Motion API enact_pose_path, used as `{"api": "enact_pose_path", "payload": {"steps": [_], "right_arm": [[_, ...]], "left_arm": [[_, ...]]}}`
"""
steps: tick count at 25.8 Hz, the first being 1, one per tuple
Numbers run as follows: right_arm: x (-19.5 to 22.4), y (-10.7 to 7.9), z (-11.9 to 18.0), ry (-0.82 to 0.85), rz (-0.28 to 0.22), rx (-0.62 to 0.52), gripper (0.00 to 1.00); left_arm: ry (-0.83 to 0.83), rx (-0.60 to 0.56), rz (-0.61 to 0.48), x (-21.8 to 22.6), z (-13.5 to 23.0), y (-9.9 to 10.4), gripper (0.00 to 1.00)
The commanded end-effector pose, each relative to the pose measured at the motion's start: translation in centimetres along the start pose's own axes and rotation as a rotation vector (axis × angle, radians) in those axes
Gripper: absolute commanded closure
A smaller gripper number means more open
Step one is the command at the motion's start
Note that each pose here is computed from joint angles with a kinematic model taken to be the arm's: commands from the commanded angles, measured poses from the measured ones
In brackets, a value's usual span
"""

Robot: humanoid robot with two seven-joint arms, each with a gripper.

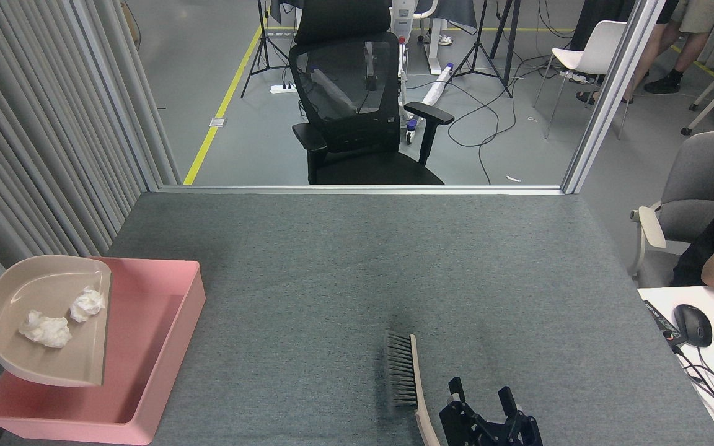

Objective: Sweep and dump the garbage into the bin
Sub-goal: 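Lift the dustpan over the pink bin and tip it with the left gripper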

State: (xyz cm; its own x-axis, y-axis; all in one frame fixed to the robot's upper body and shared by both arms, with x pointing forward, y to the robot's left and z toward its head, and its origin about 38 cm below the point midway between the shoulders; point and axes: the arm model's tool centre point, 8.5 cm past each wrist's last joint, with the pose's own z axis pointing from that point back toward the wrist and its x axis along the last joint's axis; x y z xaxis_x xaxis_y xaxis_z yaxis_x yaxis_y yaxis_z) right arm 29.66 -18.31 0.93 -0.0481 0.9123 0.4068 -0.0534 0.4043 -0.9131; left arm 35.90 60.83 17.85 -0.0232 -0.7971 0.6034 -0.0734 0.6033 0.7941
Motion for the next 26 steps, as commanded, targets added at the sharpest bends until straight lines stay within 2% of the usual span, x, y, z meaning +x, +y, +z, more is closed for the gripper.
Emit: {"api": "enact_pose_path", "payload": {"steps": [1,6,7,14,16,20,22,26], "right_arm": [[-0.1,0.0,0.0,-0.001,0.001,-0.003,0.02],[-0.3,-0.1,0.1,0.005,-0.003,-0.005,0.02],[-0.3,-0.1,0.1,0.005,-0.003,-0.005,0.02],[-0.6,0.1,0.5,0.024,-0.004,-0.002,0.02],[-1.3,-0.1,0.5,0.054,-0.001,-0.007,0.02],[-1.7,-0.3,0.5,0.063,0.007,-0.009,0.02],[-1.7,-0.3,0.4,0.064,0.007,-0.01,0.02],[-1.7,-0.3,0.5,0.063,0.008,-0.009,0.02]], "left_arm": [[-0.034,0.025,-0.053,1.2,-0.5,0.7,0.81],[-0.052,-0.004,-0.169,2.5,-1.3,0.1,0.81],[-0.063,0.003,-0.198,3.1,-1.4,0.6,0.81],[-0.053,0.017,-0.188,3.6,-1.9,1.8,0.81],[-0.018,0.069,-0.099,3.2,-1.8,3.4,0.81],[0.021,0.106,0.175,2.8,-2.0,4.8,0.81],[-0.011,0.123,0.253,4.0,-2.3,5.5,0.81],[-0.058,0.122,0.468,6.6,-3.1,5.6,0.81]]}}
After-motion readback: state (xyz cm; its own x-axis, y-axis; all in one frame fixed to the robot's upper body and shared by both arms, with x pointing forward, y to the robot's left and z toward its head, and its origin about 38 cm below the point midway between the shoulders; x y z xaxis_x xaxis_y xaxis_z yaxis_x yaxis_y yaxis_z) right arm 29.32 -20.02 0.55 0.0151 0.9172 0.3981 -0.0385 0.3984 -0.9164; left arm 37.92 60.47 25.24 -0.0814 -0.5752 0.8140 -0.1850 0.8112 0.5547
